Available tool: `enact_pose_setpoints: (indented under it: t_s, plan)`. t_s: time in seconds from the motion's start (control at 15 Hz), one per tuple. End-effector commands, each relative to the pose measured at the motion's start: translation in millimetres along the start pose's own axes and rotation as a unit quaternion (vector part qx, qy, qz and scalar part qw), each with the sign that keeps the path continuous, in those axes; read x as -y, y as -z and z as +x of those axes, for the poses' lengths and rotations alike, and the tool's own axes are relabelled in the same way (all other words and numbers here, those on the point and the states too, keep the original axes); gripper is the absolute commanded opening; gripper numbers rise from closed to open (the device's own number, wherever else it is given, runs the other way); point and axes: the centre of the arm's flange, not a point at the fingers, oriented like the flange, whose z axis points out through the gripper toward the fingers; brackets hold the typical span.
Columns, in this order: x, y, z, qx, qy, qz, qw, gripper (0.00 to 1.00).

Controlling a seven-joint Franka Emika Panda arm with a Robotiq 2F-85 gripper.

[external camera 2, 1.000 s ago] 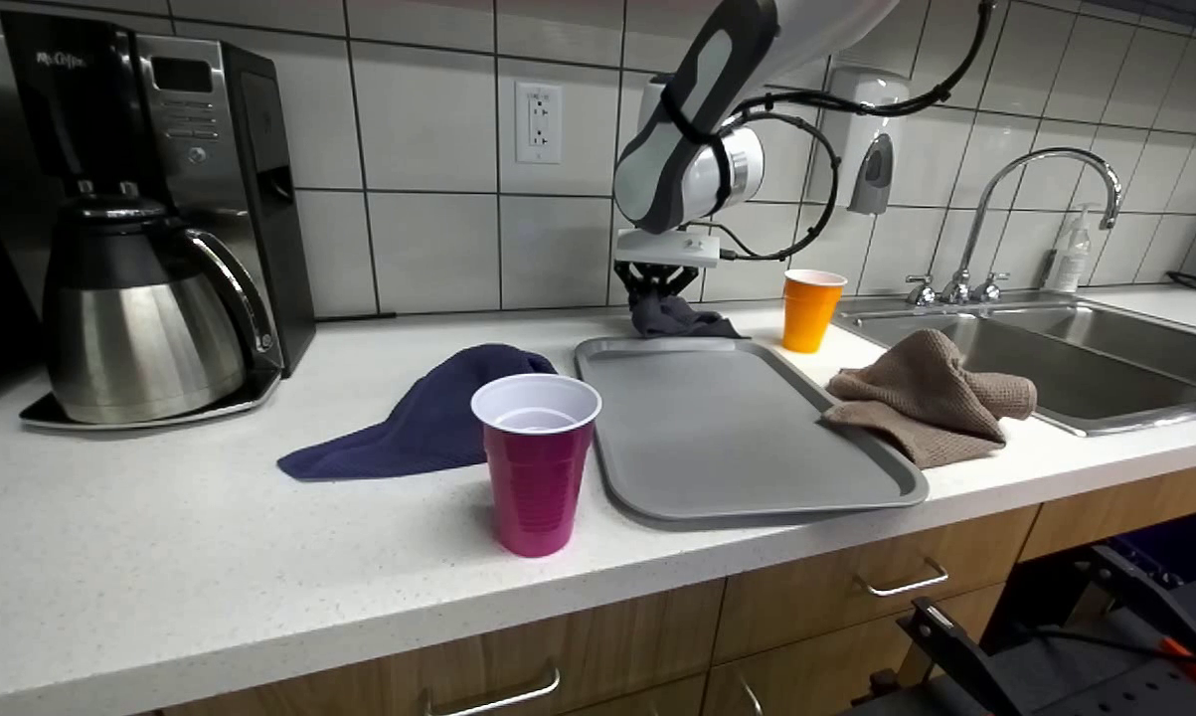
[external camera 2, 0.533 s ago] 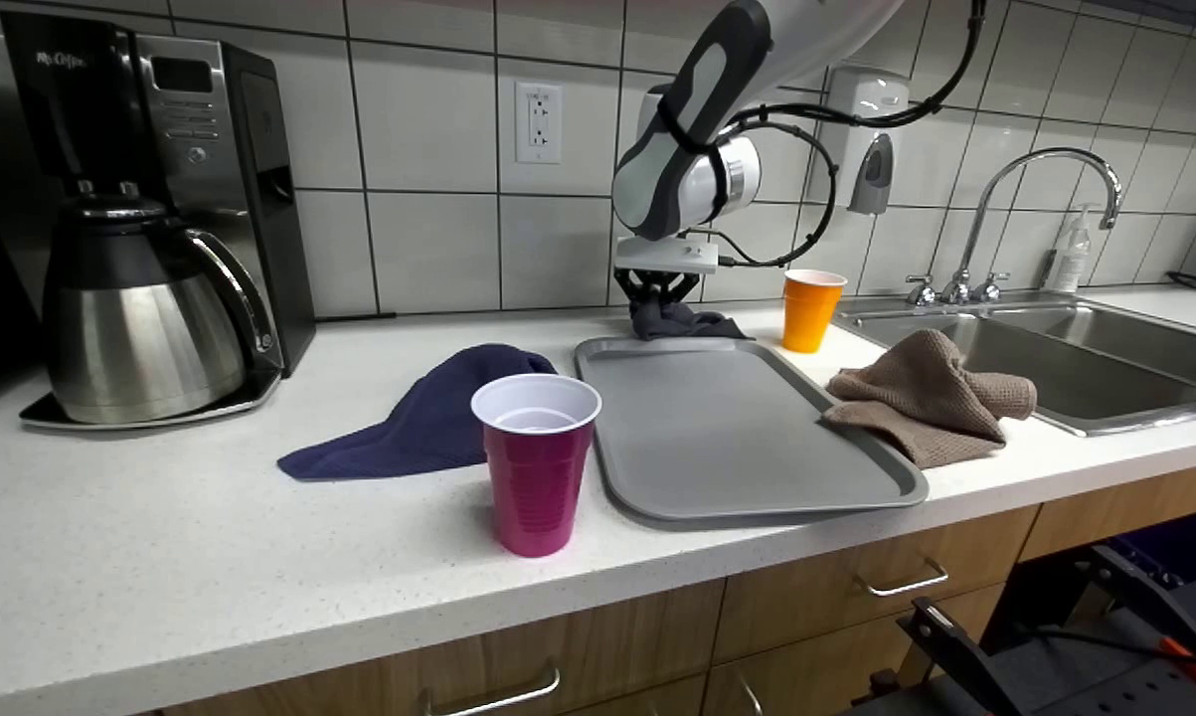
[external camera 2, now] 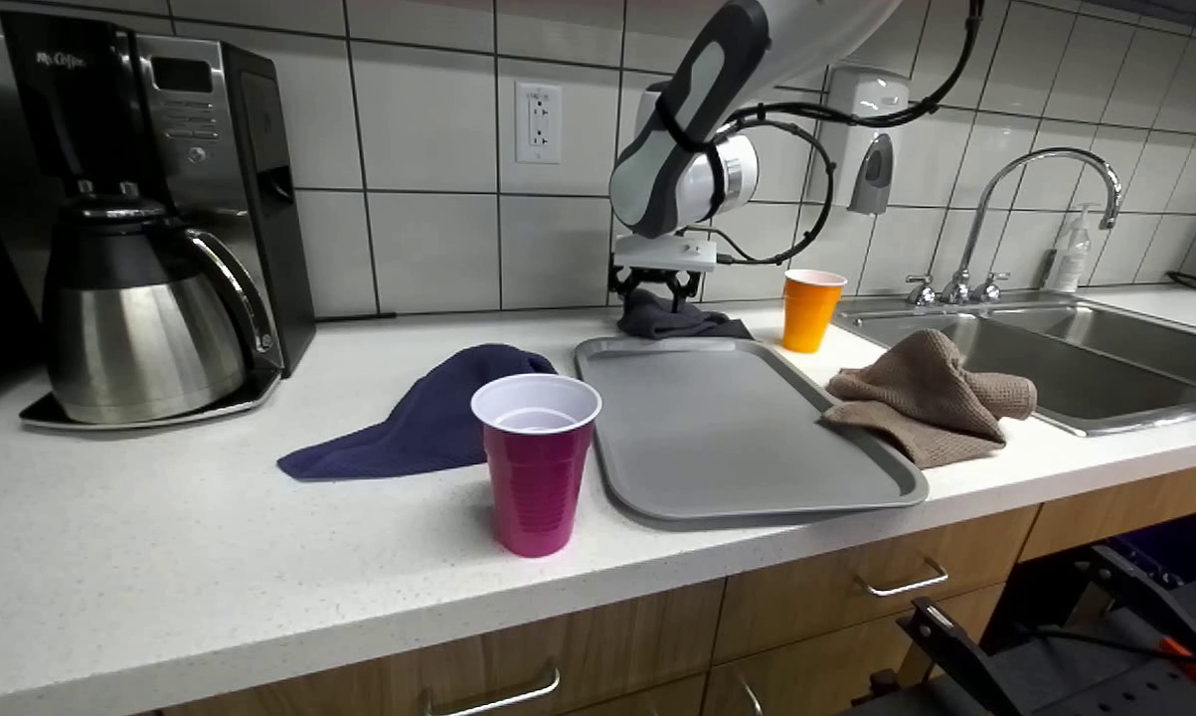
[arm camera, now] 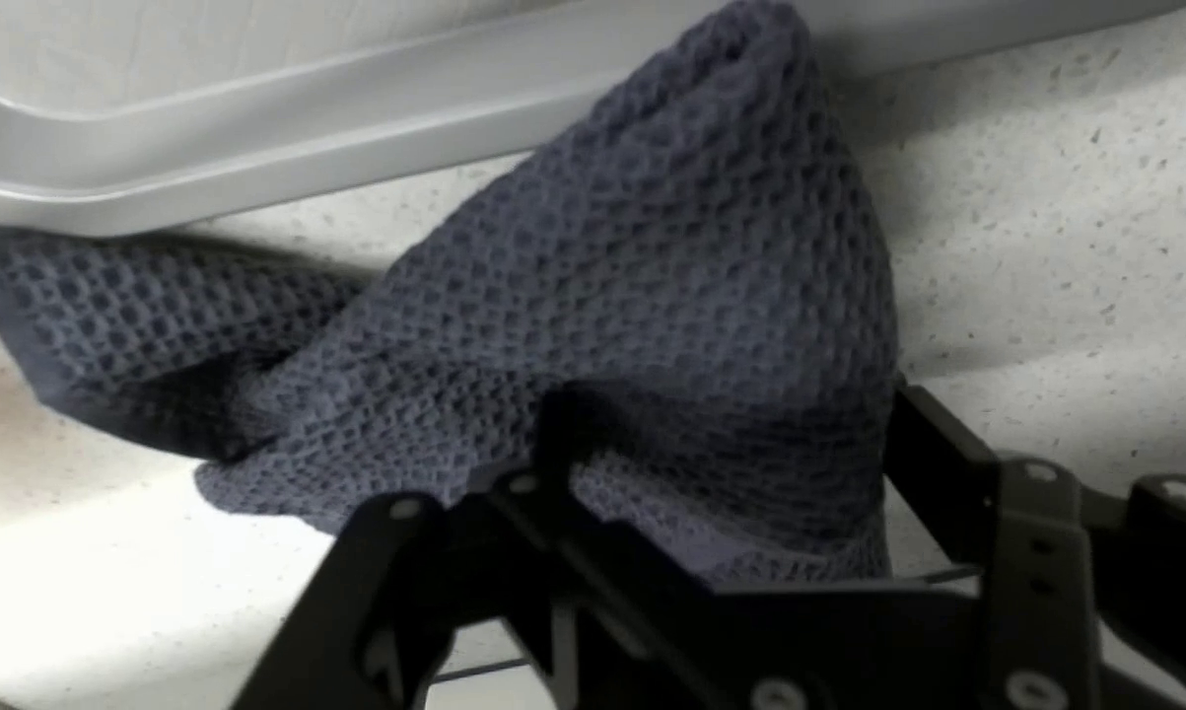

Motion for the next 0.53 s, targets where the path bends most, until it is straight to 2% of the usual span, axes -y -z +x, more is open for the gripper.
enact_pose_setpoints:
  t_s: [0.0, 0.47]
  plan:
    - [2.6, 12.2, 2.0, 0.007, 0.009, 0.004, 0.9999, 1.0]
    - [7.2, 33.9, -11.8, 0.005, 0.016, 0.008, 0.9998, 1.0]
